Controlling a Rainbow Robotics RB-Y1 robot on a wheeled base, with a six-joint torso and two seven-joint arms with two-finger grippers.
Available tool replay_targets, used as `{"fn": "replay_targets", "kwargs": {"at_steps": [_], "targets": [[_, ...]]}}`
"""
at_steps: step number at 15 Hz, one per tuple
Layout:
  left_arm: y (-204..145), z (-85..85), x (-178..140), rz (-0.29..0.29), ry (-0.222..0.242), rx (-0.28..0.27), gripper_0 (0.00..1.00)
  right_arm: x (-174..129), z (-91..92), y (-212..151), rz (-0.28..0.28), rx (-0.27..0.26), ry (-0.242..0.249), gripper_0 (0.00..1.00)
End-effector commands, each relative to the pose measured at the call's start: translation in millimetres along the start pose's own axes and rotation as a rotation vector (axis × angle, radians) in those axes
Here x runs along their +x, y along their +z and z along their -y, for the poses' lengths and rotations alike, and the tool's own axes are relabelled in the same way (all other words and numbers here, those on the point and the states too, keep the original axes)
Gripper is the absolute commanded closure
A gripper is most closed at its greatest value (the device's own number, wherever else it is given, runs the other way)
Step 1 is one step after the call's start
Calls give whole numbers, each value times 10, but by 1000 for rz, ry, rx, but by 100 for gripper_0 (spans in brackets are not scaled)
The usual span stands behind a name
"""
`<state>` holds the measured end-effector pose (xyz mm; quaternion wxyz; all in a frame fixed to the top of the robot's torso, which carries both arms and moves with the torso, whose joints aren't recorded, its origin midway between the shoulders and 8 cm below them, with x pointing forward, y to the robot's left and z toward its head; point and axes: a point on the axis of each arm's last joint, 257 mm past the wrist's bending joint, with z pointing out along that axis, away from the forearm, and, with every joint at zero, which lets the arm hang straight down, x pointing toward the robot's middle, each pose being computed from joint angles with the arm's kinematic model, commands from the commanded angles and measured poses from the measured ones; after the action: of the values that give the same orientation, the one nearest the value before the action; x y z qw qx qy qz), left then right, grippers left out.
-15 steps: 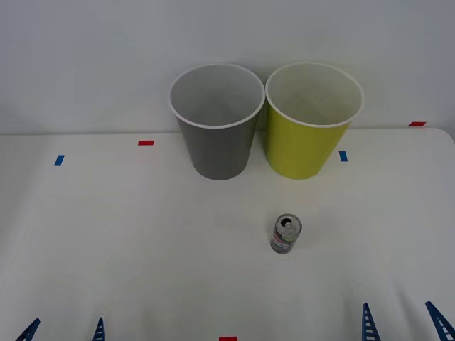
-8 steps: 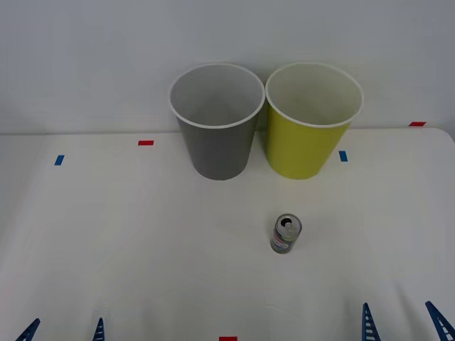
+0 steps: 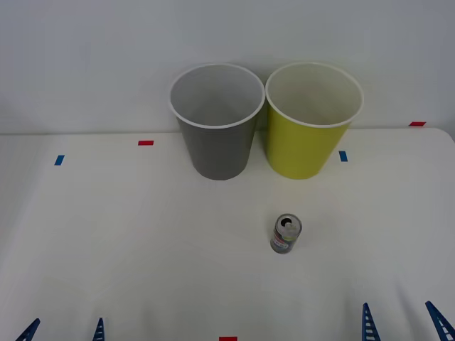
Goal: Put cans in the gray bin and PET bottles in the light green bin.
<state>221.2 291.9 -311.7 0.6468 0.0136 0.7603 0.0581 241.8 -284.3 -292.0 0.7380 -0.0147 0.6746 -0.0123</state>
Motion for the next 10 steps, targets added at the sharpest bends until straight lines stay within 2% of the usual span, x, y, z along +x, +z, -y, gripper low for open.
{"fn": "replay_targets", "kwargs": {"at_steps": [1,10], "targets": [[0,0,0,0,0,0,0,0,0,0,0,0,0,0],[0,0,0,0,0,0,0,0,0,0,0,0,0,0]]}}
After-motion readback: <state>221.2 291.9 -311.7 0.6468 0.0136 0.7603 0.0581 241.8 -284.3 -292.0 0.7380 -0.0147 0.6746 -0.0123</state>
